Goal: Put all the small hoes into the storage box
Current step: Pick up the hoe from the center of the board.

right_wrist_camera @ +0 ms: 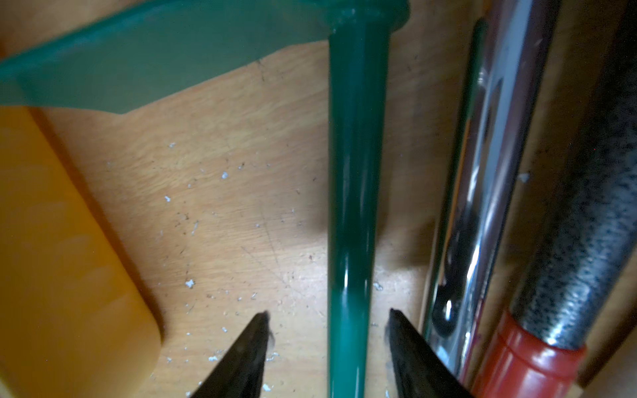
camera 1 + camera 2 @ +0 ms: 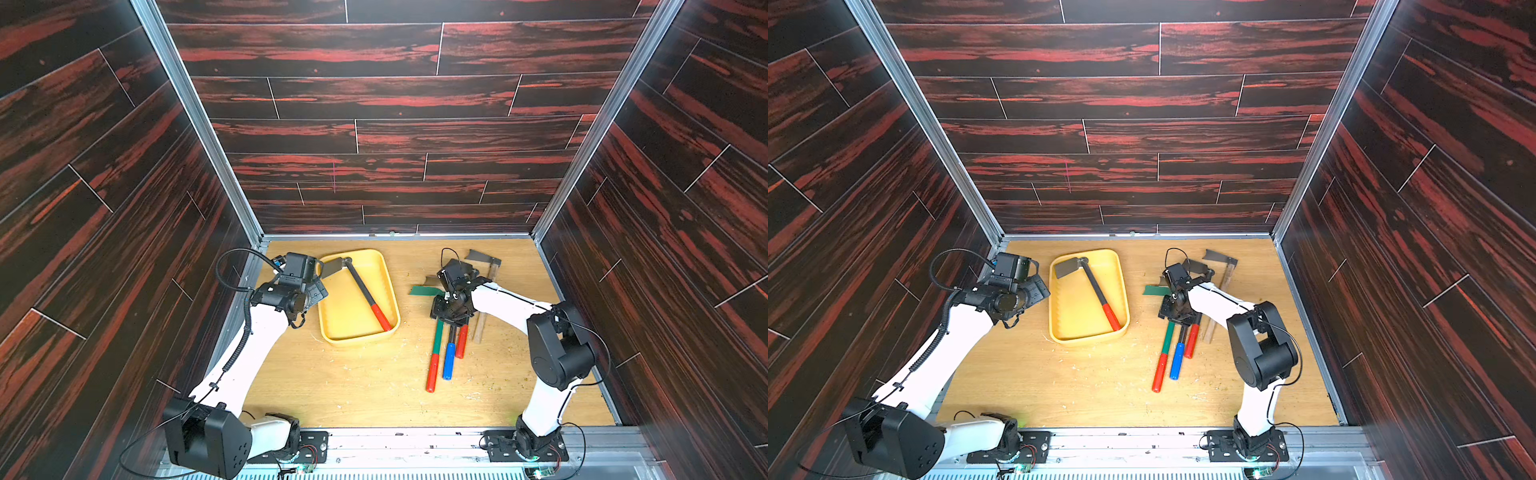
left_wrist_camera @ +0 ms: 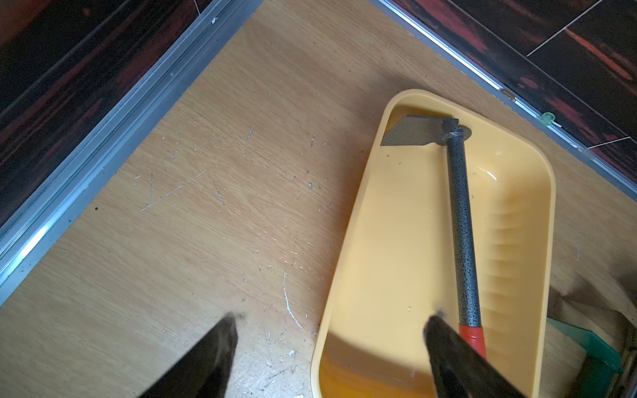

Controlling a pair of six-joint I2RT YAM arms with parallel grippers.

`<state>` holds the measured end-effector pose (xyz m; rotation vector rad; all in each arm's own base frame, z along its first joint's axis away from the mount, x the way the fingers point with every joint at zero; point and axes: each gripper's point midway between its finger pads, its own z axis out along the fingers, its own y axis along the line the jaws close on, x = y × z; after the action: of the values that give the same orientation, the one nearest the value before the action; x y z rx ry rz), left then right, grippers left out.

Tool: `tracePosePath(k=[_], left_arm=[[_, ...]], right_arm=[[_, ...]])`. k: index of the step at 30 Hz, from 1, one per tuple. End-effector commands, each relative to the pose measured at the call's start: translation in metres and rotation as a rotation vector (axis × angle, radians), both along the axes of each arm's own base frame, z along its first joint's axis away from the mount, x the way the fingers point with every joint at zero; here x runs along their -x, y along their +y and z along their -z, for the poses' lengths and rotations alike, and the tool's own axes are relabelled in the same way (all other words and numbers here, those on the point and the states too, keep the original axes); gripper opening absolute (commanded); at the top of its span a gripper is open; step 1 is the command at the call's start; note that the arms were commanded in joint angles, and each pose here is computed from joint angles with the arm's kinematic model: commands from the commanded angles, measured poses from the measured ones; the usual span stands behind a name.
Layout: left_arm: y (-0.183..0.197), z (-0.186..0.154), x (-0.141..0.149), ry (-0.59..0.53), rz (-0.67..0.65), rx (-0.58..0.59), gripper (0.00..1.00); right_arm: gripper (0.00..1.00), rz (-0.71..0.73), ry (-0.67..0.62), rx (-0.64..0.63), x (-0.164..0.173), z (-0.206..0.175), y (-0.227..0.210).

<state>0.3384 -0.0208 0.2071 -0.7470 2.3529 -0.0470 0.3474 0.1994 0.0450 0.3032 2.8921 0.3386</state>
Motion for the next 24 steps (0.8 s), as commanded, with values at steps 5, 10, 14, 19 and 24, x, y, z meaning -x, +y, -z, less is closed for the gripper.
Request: tracePosePath(k=[5, 10, 14, 19, 24], left_arm=[[0.007, -0.009, 0.004, -0.028, -0.018, -0.007, 0.88], [0.009, -0.010, 0.005, -0.029, -0.022, -0.014, 0.89], [0.010, -0.011, 0.005, -0.030, -0.023, -0.017, 0.89], [0.011, -0.011, 0.005, -0.030, -0.024, -0.017, 0.89], [0.012, -0.012, 0.005, -0.033, -0.027, -0.015, 0.89]], right_arm=[[0.52, -0.007, -0.001, 0.047, -0.008, 0.003, -0.005], [0.50, -0.007, 0.006, 0.060, -0.009, 0.005, -0.007], [0.46, -0.007, 0.016, 0.069, -0.008, 0.006, -0.008], [0.45, -0.008, 0.027, 0.075, -0.006, 0.010, -0.009], [0.45, -0.009, 0.038, 0.083, -0.006, 0.014, -0.010]])
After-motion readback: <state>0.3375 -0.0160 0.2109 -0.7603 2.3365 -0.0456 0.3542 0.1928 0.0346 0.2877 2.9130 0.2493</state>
